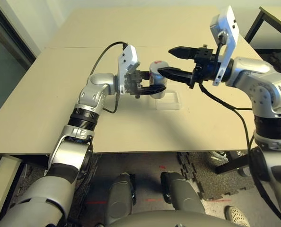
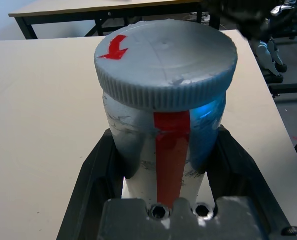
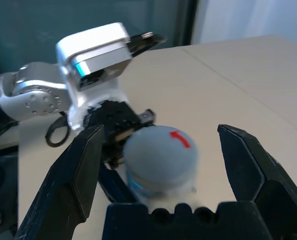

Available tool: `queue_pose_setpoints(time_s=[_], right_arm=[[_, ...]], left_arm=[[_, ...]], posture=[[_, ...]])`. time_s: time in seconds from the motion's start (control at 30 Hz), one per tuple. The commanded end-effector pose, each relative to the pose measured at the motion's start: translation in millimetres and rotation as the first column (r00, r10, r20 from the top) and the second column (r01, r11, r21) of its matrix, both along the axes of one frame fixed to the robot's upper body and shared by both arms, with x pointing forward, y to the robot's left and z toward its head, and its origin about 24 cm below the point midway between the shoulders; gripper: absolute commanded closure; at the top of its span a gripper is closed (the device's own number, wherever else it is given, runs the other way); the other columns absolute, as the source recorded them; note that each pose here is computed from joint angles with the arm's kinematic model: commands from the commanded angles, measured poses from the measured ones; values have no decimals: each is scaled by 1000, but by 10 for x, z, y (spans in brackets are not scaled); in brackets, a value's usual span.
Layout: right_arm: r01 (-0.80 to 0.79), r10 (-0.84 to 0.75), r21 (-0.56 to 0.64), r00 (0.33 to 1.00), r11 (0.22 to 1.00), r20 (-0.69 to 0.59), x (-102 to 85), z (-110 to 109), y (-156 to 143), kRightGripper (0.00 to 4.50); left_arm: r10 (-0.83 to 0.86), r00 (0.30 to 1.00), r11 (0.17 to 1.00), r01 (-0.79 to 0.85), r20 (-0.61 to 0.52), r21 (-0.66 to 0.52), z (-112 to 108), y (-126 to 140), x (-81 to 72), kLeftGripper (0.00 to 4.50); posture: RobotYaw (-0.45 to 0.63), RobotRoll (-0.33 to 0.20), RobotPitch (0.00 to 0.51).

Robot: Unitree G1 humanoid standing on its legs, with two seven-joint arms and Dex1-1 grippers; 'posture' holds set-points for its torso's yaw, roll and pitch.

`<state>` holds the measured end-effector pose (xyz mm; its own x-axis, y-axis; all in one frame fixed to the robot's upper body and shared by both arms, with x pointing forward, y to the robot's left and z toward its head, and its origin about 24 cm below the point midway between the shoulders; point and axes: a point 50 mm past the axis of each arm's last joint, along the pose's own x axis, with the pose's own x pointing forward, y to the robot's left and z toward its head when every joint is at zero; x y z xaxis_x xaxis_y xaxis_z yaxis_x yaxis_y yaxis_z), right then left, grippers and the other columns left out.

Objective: Pour the medicine from the bottle into the box.

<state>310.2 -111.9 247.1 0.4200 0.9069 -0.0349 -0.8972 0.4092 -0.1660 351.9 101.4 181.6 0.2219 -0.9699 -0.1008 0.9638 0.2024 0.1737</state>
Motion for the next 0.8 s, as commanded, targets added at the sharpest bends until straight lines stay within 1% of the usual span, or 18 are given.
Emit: queue_pose_setpoints(time_s=[0.03,0.2,0.4,0.67,0.8], right_arm=[[-8,8,-18,1000,1000,16,36,9,75,0],[18,-17,-35,1000,999,21,107,-20,96,0],[60,-59,-44,998,997,17,167,-50,42,0],[90,-90,-38,996,995,1,146,-60,-65,0],[102,-103,-34,995,994,-19,84,-59,-171,0]], left_arm=[[-18,1000,1000,18,11,12,17,-29,-1,2021],[-18,1000,1000,18,12,8,19,-36,-12,2021],[-18,1000,1000,18,10,2,19,-49,-23,2021],[-15,1000,1000,15,0,-1,-11,-53,-28,2021],[-9,1000,1000,9,-3,0,-24,-38,-20,2021]], posture=[[-172,0,99],[-167,0,101],[-166,0,108],[-170,0,114],[-170,0,114]])
